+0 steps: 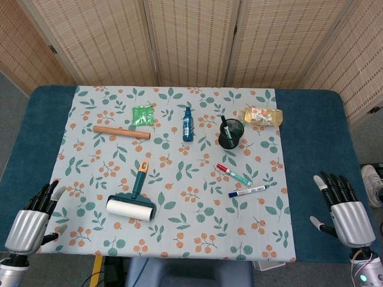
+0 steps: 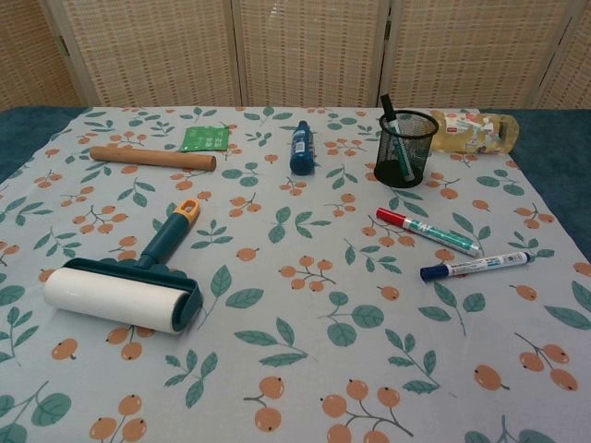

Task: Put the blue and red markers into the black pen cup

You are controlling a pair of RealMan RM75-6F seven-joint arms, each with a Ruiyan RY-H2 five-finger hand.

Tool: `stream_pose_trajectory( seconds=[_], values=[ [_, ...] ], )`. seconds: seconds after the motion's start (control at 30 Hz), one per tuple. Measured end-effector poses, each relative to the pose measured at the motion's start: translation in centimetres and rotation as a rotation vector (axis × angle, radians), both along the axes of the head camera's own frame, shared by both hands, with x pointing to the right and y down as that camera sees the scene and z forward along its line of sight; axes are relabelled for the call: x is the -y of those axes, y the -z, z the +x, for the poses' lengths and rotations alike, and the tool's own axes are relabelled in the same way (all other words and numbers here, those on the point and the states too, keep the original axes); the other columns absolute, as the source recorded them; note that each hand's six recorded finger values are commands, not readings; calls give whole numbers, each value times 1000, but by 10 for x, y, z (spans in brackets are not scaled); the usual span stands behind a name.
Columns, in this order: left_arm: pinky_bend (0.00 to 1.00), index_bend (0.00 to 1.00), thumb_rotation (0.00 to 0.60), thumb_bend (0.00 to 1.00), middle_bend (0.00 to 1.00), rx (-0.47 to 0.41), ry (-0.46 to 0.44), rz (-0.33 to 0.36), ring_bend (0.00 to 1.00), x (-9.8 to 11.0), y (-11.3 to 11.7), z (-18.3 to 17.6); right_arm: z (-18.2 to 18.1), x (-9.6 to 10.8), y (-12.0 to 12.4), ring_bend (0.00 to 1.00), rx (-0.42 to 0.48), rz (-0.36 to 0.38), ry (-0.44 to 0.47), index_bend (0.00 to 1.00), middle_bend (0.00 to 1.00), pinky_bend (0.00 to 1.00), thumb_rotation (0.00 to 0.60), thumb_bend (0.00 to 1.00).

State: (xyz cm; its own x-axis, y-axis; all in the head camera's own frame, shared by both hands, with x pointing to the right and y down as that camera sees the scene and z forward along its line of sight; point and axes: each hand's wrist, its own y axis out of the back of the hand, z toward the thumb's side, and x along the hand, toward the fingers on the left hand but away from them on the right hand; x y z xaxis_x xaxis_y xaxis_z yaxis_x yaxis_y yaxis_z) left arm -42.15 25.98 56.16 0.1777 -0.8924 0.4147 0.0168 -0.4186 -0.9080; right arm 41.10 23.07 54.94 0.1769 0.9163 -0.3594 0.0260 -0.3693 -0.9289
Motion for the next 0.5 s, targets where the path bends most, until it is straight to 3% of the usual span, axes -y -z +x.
stream_pose_trajectory(
  seconds=[0.37, 0.5],
  values=[
    [271, 0, 600, 206, 0, 10, 26, -12, 8, 7, -10, -6, -2, 12, -12, 0, 50, -43, 6, 6, 0, 0, 600, 147],
    [271, 0, 600, 206, 0, 13, 51, -8, 8, 11, -8, -13, -18, 28, -23, 0, 83, -84, 74, 147, 0, 0, 600, 189]
  ],
)
